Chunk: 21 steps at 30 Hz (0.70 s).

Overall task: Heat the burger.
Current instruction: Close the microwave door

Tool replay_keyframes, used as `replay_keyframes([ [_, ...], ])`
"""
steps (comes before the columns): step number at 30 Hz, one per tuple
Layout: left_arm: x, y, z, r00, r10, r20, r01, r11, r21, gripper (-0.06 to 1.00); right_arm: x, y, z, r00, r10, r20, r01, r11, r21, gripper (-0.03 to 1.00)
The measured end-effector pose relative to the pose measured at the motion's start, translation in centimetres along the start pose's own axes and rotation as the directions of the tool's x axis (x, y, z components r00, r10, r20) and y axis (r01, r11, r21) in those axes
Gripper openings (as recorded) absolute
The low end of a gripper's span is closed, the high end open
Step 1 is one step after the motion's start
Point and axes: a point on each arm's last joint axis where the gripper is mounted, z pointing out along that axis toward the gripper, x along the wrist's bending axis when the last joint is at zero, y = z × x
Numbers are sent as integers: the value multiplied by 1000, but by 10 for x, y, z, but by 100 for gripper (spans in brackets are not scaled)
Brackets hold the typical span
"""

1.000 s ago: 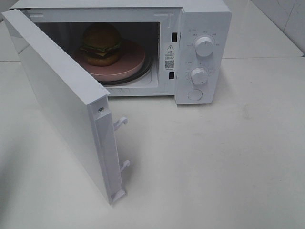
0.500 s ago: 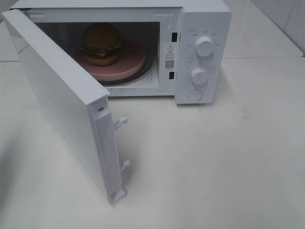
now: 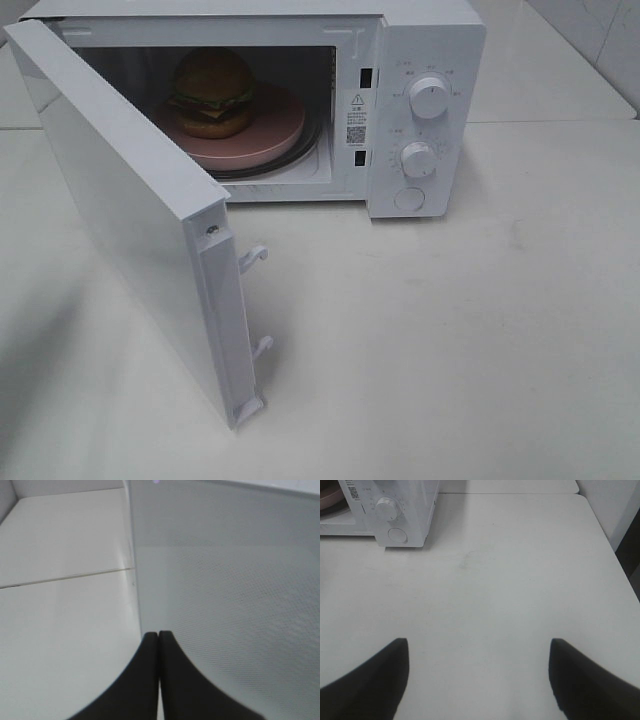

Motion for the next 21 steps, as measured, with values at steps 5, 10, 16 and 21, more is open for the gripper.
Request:
replay_keyframes([
  [5,-18,-5,10,995,23,93,-26,999,34,0,0,0,0,1000,-1,0,1,1000,0,75],
  [10,-37,-4,20,981,47,187,-56,998,39,0,0,0,0,1000,-1,0,1,1000,0,75],
  [16,-59,1,34,964,49,262,-58,998,29,0,0,0,0,1000,-1,0,1,1000,0,75],
  [21,-78,5,45,953,62,296,-70,997,15,0,0,0,0,1000,-1,0,1,1000,0,75],
])
